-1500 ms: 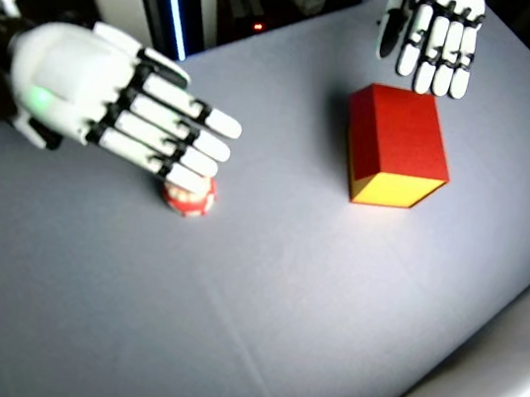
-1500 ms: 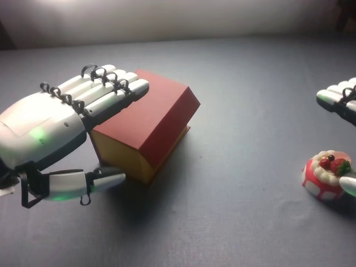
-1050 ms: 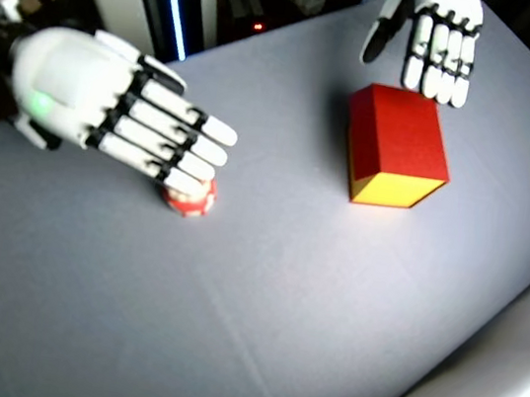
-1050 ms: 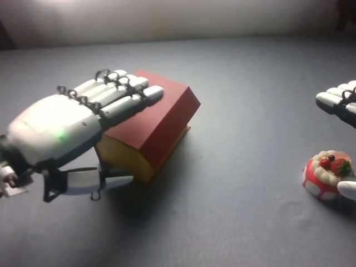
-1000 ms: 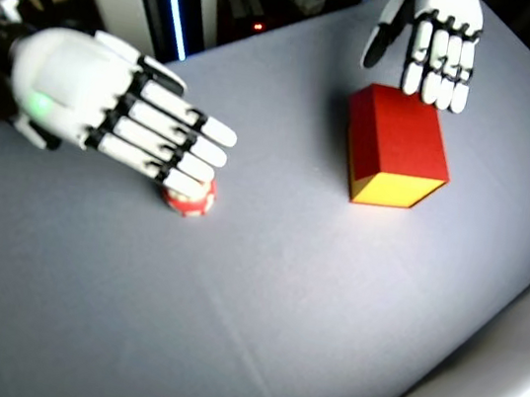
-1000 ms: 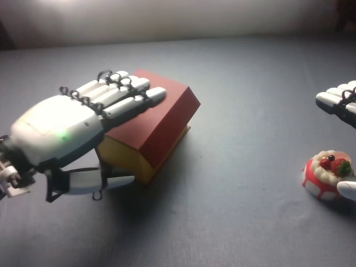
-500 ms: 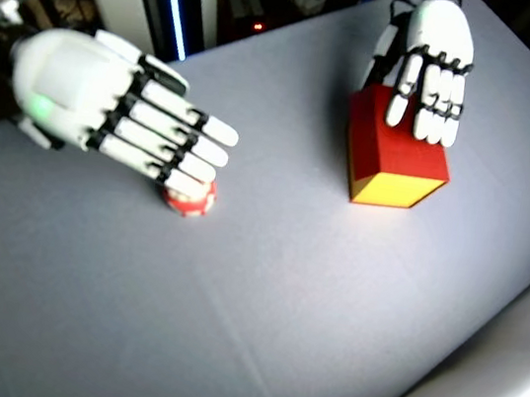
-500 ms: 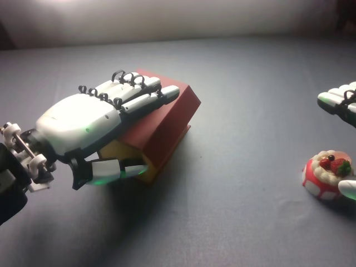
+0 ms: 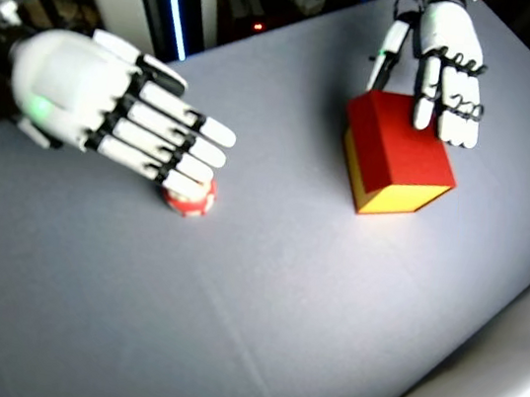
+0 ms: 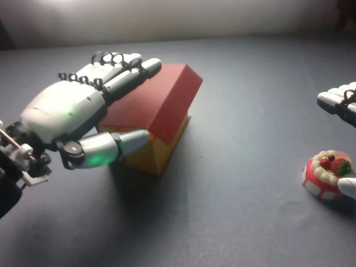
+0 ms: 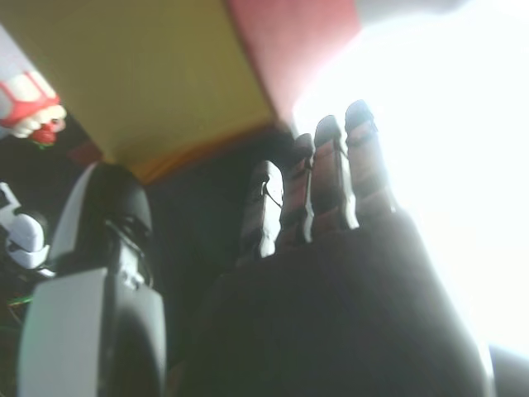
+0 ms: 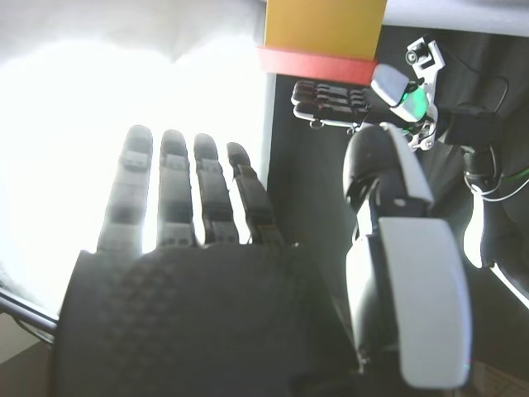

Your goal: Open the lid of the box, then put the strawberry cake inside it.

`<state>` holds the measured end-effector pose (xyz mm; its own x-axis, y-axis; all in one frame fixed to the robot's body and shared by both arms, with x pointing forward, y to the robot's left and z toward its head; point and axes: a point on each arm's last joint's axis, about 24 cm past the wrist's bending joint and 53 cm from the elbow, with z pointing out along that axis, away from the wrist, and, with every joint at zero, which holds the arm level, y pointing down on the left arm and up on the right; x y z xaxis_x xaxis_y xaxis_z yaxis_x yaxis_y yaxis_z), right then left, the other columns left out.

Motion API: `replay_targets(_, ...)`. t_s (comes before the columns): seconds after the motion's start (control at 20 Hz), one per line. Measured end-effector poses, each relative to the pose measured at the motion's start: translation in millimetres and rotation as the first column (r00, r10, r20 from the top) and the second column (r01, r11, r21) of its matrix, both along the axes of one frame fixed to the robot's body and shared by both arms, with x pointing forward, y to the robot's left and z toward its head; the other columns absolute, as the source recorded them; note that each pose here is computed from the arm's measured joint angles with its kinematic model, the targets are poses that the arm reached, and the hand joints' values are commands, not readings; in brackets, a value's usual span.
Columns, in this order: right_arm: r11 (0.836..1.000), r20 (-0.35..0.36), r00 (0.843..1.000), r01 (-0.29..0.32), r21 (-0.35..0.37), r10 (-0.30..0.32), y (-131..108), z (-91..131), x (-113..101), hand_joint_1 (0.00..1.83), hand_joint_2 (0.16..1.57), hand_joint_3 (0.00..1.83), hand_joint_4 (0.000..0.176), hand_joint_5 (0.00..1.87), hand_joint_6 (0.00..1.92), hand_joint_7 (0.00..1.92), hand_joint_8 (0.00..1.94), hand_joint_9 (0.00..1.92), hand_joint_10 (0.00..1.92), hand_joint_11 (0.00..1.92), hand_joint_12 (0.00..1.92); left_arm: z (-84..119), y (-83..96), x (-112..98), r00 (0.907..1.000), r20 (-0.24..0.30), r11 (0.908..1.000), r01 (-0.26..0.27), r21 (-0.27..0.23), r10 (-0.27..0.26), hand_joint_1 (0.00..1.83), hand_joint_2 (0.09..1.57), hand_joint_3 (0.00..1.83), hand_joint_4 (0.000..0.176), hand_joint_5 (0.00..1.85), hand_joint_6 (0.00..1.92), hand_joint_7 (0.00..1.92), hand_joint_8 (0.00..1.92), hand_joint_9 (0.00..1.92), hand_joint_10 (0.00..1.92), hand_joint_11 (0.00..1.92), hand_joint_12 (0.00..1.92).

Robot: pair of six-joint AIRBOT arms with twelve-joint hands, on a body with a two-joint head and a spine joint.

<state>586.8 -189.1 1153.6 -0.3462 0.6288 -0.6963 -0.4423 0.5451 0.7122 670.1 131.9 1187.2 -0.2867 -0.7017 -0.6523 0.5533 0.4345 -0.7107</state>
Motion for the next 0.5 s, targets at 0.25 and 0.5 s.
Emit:
replay_targets(0.25,1.0,-0.008,1.0,0.002,0.004,-0.002,0.2,-3.1,-0.8,0.43,1.25,0.01,0.0,0.0,0.0,0.0,0.0,0.0,0.0,0.0,0.0,14.0,23.4,5.3,0.9971,0.025,0.994,-0.069,-0.085,0.072,0.26,1.33,0.0,0.176,0.0,0.0,0.0,0.0,0.0,0.0,0.0,0.0)
replay_targets(0.5,1.0,-0.007,1.0,0.003,0.006,-0.003,-0.1,-2.7,-0.6,0.47,1.25,0.01,0.0,0.0,0.0,0.0,0.0,0.0,0.0,0.0,0.0,26.0,49.9,14.1,0.987,0.039,0.9756,-0.148,-0.162,0.156,0.21,1.33,0.0,0.176,0.0,0.0,0.0,0.0,0.0,0.0,0.0,0.0)
